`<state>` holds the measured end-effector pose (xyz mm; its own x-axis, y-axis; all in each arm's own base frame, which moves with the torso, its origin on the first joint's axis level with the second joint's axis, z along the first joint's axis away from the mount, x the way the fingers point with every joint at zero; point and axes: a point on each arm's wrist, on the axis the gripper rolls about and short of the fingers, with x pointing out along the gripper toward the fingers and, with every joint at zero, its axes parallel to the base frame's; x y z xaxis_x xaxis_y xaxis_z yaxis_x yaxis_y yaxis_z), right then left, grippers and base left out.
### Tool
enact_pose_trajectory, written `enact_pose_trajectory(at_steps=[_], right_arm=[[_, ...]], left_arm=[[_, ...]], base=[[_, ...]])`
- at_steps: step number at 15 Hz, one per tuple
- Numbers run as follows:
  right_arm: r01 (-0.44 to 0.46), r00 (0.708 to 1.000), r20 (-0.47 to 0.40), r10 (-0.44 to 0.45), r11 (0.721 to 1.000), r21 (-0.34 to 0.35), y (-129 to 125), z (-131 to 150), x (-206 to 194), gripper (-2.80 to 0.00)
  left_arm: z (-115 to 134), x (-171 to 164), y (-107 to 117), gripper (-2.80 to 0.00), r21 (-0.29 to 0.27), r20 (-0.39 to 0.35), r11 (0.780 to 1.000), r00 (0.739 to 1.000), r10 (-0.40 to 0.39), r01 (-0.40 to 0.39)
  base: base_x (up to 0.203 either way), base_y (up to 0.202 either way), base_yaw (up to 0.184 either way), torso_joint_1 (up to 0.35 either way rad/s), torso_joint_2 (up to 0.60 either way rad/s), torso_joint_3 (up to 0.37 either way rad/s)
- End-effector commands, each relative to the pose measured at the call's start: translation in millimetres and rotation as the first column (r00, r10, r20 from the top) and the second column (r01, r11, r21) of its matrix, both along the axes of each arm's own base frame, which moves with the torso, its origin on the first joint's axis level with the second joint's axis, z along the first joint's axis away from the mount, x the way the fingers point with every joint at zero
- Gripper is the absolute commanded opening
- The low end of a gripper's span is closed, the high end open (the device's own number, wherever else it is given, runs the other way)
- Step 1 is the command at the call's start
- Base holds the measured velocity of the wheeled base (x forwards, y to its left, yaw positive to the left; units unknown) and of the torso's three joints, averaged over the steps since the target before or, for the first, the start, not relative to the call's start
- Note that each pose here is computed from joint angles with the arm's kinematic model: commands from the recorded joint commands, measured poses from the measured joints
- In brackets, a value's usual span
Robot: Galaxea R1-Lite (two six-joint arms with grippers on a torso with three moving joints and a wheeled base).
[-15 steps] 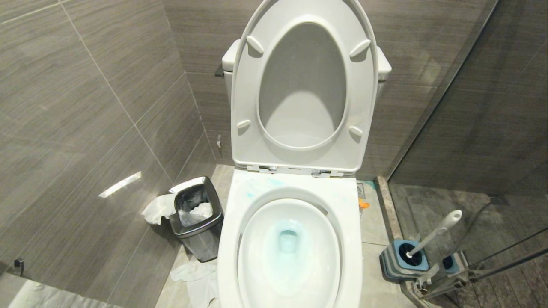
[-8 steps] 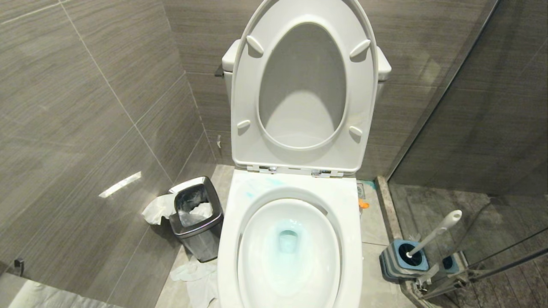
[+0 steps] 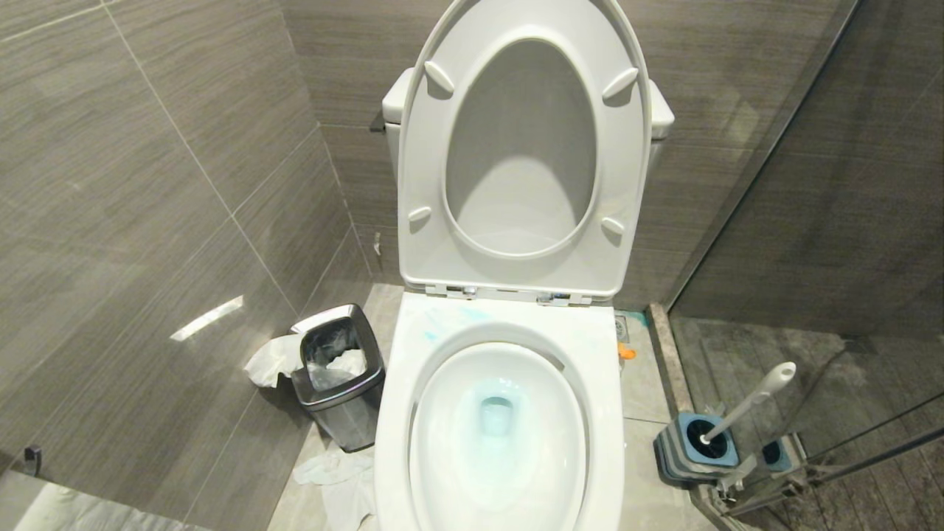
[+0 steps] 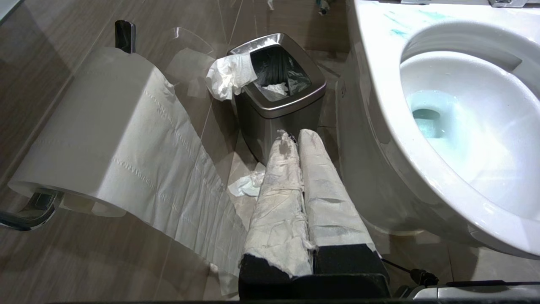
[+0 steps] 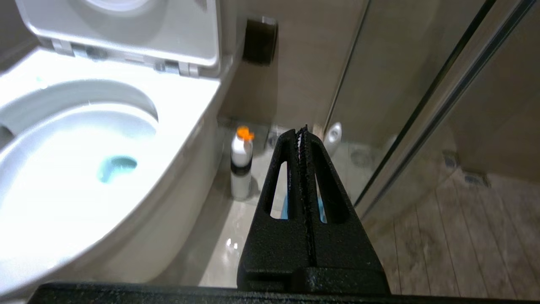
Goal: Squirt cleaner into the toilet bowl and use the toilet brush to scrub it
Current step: Flush the toilet
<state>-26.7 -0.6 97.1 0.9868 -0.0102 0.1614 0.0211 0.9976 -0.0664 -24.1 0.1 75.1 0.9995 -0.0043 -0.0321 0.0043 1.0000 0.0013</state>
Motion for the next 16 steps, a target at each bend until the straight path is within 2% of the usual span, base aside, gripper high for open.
enact_pose_trajectory(at_steps=[1, 4, 10, 13, 16], right_arm=[[-0.007, 0.994, -0.108, 0.006, 1.0, -0.004, 0.2, -15.9, 3.7, -2.8], [-0.035, 0.986, -0.162, 0.033, 0.999, -0.006, 0.8, -21.4, 3.8, -2.8], [-0.03, 0.986, -0.164, 0.035, 0.999, 0.032, 0.7, -21.7, 3.8, -2.8], [-0.021, 0.986, -0.163, 0.032, 0.997, 0.073, 0.5, -21.7, 3.8, -2.8], [-0.021, 0.986, -0.163, 0.033, 0.997, 0.075, 0.5, -21.7, 3.8, -2.8]], left_arm=[[0.0, 0.1, 0.0, -2.8, 0.0, -0.002, 1.0, 1.0, 0.0, 0.0], [0.0, 0.1, 0.0, -2.8, 0.0, -0.002, 1.0, 1.0, 0.0, 0.0], [0.0, 0.1, 0.0, -2.8, 0.0, -0.001, 1.0, 1.0, 0.0, 0.0], [0.0, 0.1, 0.0, -2.8, 0.0, -0.002, 1.0, 1.0, 0.0, 0.0], [0.0, 0.0, 0.0, -2.8, 0.0, 0.0, 1.0, 1.0, 0.0, 0.0]], base=[[0.0, 0.0, 0.0, 0.0, 0.0, 0.0], [0.0, 0.0, 0.0, 0.0, 0.0, 0.0], [0.0, 0.0, 0.0, 0.0, 0.0, 0.0], [0.0, 0.0, 0.0, 0.0, 0.0, 0.0], [0.0, 0.0, 0.0, 0.0, 0.0, 0.0]])
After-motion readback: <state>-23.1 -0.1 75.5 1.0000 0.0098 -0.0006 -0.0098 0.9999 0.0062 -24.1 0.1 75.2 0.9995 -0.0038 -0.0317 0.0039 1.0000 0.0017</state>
